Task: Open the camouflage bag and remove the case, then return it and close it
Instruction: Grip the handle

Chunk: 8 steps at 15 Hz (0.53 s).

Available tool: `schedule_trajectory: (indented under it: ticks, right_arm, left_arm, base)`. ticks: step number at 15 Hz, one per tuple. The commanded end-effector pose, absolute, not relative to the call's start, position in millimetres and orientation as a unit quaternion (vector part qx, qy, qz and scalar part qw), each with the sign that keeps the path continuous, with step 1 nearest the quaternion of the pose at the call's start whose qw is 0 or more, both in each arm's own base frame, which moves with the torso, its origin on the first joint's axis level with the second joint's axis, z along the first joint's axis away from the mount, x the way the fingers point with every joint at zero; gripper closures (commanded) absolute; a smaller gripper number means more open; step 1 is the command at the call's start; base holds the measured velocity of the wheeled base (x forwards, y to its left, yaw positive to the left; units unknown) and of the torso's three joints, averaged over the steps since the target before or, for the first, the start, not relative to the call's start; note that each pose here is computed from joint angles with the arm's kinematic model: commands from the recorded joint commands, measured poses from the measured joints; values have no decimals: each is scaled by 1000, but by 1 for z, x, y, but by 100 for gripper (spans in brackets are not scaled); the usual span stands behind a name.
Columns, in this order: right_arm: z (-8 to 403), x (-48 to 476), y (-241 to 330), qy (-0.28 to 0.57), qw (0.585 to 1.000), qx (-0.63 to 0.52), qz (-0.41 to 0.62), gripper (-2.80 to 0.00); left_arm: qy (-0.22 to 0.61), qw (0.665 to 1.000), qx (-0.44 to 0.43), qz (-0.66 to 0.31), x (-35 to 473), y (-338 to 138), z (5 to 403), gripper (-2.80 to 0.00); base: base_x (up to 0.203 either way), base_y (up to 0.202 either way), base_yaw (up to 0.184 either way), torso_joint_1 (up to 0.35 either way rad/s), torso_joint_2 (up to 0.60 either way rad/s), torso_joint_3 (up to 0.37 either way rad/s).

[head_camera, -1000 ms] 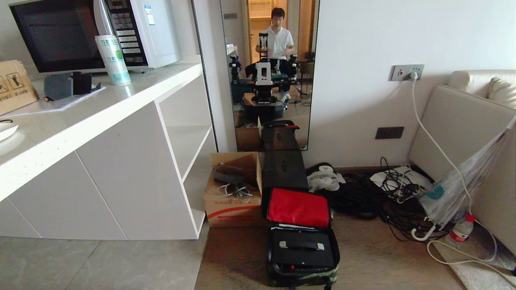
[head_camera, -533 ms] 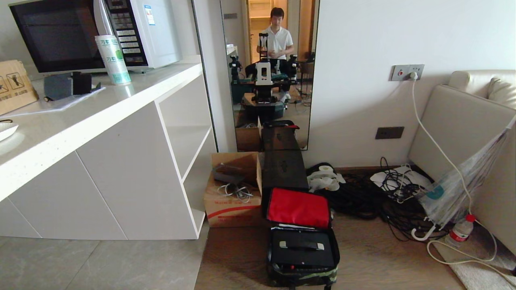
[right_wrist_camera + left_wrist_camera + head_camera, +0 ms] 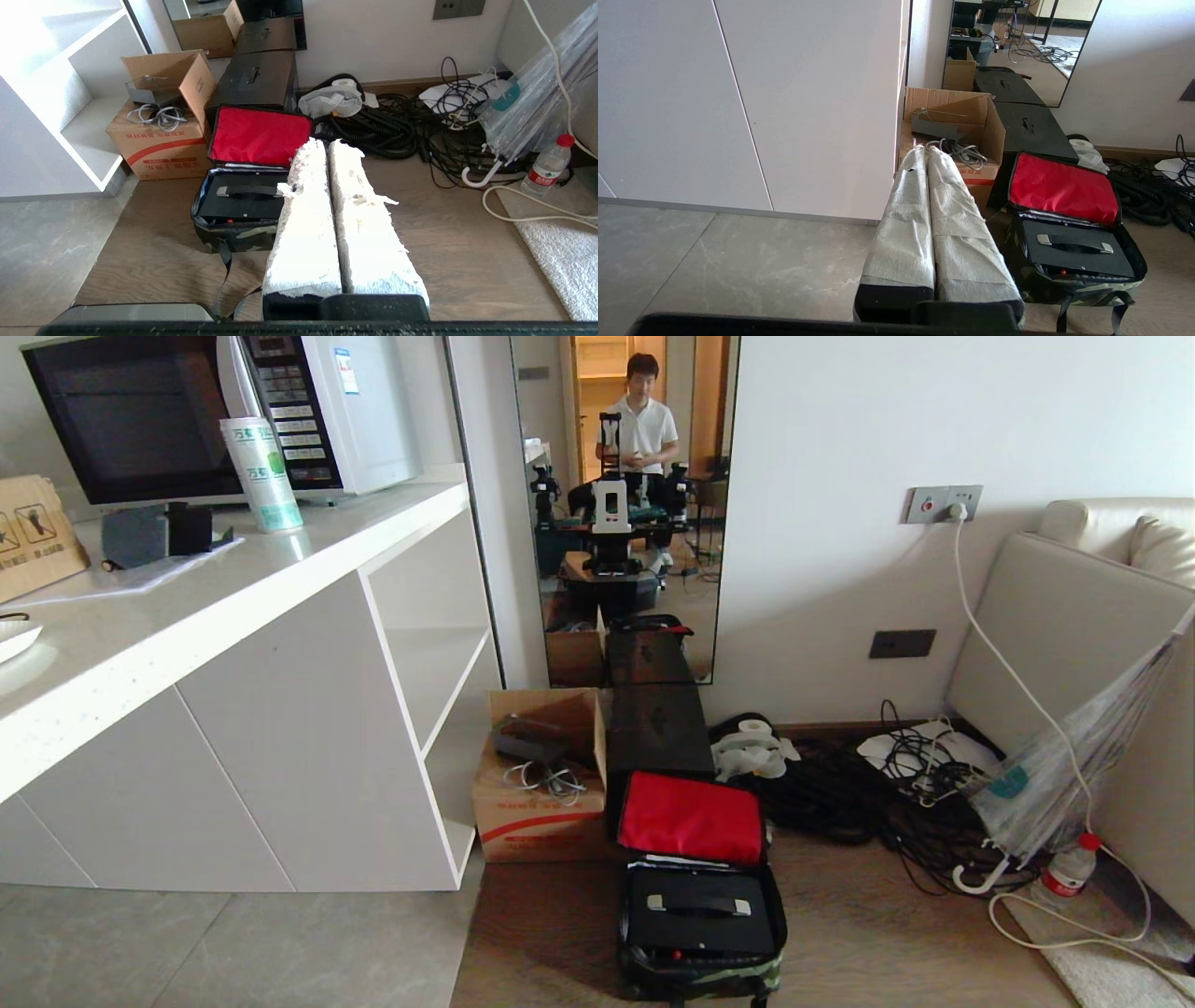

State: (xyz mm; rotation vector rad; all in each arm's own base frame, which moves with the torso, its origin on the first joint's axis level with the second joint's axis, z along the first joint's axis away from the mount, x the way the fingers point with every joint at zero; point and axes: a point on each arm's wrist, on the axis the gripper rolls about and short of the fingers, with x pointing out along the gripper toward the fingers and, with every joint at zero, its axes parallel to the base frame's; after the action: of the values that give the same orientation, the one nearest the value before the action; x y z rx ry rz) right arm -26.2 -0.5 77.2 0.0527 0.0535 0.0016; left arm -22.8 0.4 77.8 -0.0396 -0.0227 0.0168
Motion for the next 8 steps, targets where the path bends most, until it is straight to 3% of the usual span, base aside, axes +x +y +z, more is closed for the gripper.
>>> schedule_trajectory:
  ticks: [1,8]
  right_arm:
    - [77,-26,-1,27,999,27,1,0]
    - [77,-26,-1,27,999,27,1,0]
  left_arm:
    - [-7,1000,-20,9,-22,0,75,0]
    - [-7,1000,-20,9,-22,0,75,0]
  base:
    - [0,0,0,0,0,0]
    - [0,0,0,0,0,0]
